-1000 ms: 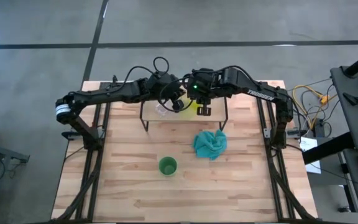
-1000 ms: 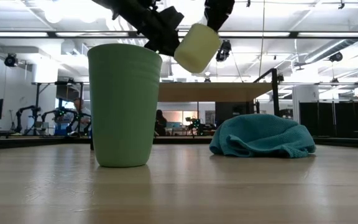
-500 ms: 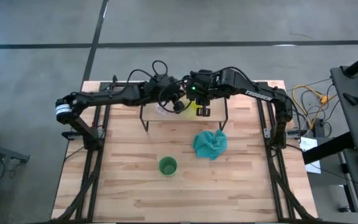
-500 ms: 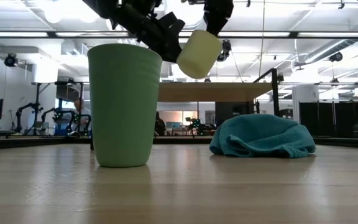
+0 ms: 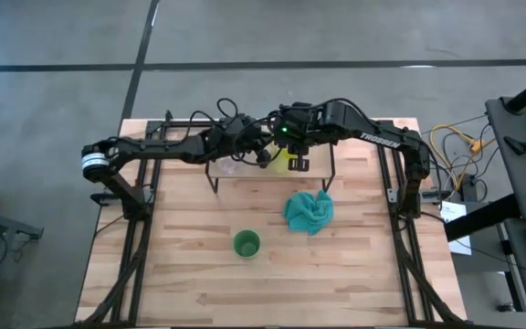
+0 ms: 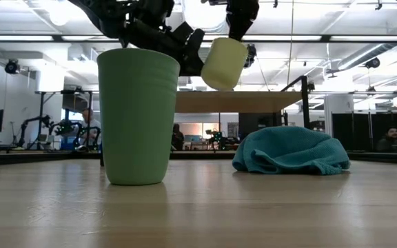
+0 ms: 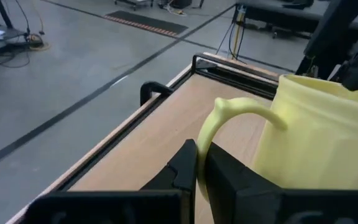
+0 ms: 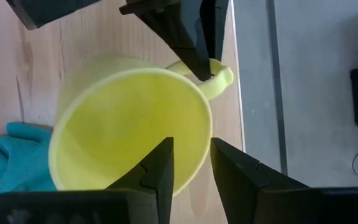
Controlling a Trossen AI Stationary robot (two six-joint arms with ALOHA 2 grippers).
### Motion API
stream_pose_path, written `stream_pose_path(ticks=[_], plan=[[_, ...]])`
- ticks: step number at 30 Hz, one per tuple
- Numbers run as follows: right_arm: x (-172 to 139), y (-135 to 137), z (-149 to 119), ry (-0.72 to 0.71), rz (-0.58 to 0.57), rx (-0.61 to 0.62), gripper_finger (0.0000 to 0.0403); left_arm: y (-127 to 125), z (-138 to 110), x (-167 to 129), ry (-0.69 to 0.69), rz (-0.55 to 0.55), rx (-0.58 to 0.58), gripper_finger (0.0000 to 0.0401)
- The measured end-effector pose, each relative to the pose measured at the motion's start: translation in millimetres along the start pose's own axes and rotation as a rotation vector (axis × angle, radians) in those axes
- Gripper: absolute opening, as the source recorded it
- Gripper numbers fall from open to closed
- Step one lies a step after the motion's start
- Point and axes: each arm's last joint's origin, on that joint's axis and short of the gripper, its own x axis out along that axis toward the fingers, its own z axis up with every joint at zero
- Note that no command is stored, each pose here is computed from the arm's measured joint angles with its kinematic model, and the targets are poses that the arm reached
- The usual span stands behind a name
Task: Stack small to large cups/mugs on shelf
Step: Put the yellow cup on the shelf
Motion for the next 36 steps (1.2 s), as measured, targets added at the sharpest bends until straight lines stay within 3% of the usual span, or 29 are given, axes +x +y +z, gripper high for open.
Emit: stream_pose_path(ticks=[7,25,31,36], plan=[[0,0,0,-0.004,-0.001,0.0,0.0099,0,11,-2,-0.079,-0.006,0.014,0.0004],[0,0,1,-0.008,0.006,0.001,0.0093,2,9,-3,-0.062,0.029,0.034,0.0004],[0,3,3,-0.046,0.105,0.009,0.0094,2,9,-3,-0.063,0.028,0.027,0.0004],[1,4,6,-0.074,0.115,0.017,0.01,2,8,-2,-0.051,0.029,0.028,0.0004]])
